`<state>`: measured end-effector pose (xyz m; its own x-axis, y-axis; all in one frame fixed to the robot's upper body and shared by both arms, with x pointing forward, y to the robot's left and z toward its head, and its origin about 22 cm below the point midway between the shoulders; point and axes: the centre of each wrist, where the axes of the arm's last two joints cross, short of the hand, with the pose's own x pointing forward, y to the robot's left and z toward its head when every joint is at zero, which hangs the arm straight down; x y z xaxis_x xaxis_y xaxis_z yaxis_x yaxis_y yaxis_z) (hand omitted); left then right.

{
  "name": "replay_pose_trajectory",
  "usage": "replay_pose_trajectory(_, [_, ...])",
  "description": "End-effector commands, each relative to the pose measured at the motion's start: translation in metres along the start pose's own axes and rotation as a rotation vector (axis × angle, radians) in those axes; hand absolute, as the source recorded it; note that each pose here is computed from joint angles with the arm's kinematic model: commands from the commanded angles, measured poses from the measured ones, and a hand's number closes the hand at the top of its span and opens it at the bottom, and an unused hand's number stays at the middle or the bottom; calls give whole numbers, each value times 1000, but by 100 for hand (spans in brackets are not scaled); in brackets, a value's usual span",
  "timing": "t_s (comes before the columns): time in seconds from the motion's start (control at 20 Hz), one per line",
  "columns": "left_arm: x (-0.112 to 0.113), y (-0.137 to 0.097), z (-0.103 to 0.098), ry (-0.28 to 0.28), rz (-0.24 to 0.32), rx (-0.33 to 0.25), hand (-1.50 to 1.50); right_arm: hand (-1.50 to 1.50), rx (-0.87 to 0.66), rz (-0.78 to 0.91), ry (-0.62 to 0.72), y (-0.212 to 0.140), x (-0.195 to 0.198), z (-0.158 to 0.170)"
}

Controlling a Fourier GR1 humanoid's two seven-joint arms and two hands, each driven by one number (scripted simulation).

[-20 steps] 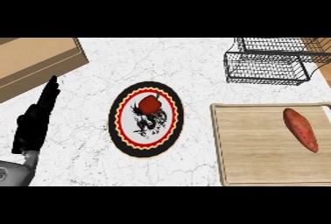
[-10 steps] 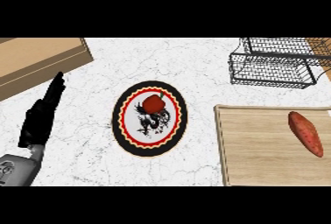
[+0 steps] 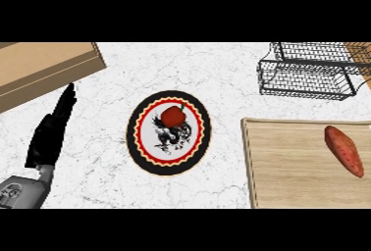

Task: Pick the sweet potato from the tray and place it in the tiered basket

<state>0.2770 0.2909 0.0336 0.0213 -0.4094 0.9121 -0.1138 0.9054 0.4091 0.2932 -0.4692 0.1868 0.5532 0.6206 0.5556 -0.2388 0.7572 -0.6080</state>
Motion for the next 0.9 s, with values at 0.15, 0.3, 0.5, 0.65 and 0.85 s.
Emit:
replay_pose_trajectory(0.15, [-1, 15, -15, 8, 3, 16, 0, -150, 106, 85, 118, 26, 8, -25])
replay_pose_trajectory(0.3, [0, 4, -13, 18, -3, 12, 0, -150, 99, 109, 141, 17, 8, -27])
replay_pose_trajectory(0.5, [-19, 26, -7, 13, 0, 15, 0, -150, 116, 142, 162, 40, 19, -23])
replay_pose_trajectory(0.65, [-11, 14, -17, 3, -11, 25, 0, -150, 125, 148, 154, 56, 13, -29])
replay_pose_trajectory(0.85, [-21, 25, 8, 13, 1, 17, 0, -150, 111, 182, 124, 65, 7, -17])
